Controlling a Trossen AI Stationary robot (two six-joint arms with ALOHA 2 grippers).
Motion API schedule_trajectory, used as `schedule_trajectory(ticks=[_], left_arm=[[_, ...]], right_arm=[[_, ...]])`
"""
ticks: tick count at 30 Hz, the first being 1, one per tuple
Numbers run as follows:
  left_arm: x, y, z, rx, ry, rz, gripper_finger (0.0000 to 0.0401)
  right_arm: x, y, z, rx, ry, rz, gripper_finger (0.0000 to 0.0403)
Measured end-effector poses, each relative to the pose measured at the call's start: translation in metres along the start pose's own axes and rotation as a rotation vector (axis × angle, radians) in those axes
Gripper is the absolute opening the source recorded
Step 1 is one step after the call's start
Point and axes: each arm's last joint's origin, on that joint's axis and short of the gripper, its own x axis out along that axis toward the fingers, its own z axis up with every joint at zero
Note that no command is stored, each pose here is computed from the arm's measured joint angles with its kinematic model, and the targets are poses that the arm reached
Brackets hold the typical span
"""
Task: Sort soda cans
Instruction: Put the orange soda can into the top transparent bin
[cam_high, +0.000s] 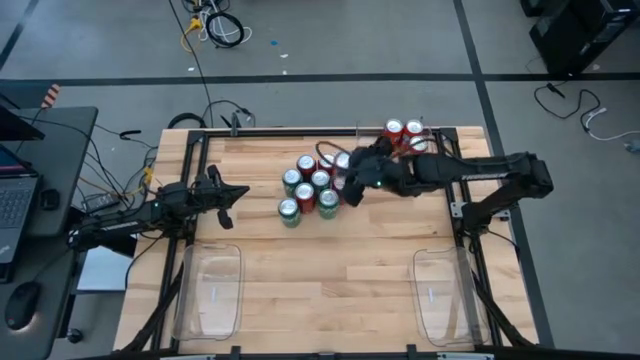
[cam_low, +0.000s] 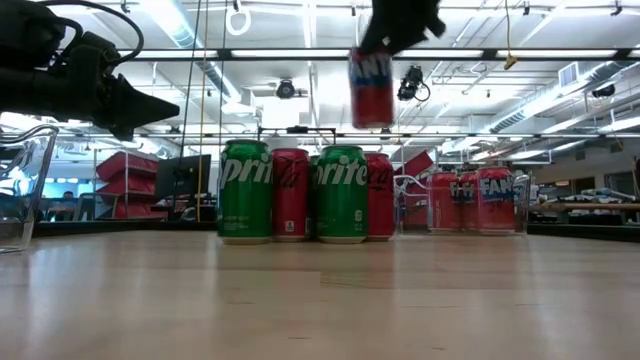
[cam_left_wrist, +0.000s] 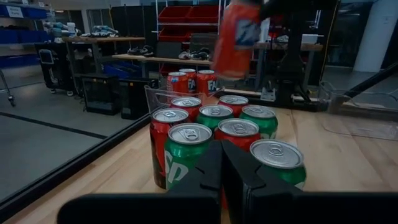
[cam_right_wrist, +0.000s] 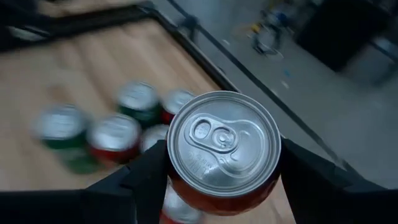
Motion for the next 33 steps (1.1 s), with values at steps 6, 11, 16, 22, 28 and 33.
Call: schedule_trajectory(ticks=[6,11,16,22,28,33], left_arm=[[0.000,0.000,0.000,0.000,-0.001,-0.001,0.0008],[0.000,0.000,0.000,0.000,-0.002,-0.001,0.0008],[0.000,0.000,0.001,-0.001,-0.011,-0.001,0.0008],[0.000,0.000,0.004,-0.004,-0.038,-0.004,0.0008],[0.000,0.000,0.003,-0.002,-0.022,-0.003,0.0008],[0.000,0.000,0.003,-0.002,-0.023,-0.004,0.0008]], right_arm=[[0.027,-0.020,-0.026,0.074,0.086,-0.108,0.0252],[0.045,-0.028,-0.051,0.127,0.155,-0.161,0.0255],[0.056,-0.031,-0.074,0.171,0.194,-0.199,0.0252],[0.058,-0.032,-0.084,0.228,0.191,-0.225,0.0255],[0.060,-0.035,-0.086,0.292,0.186,-0.254,0.0253],[0.062,-0.037,-0.086,0.328,0.169,-0.297,0.0253]])
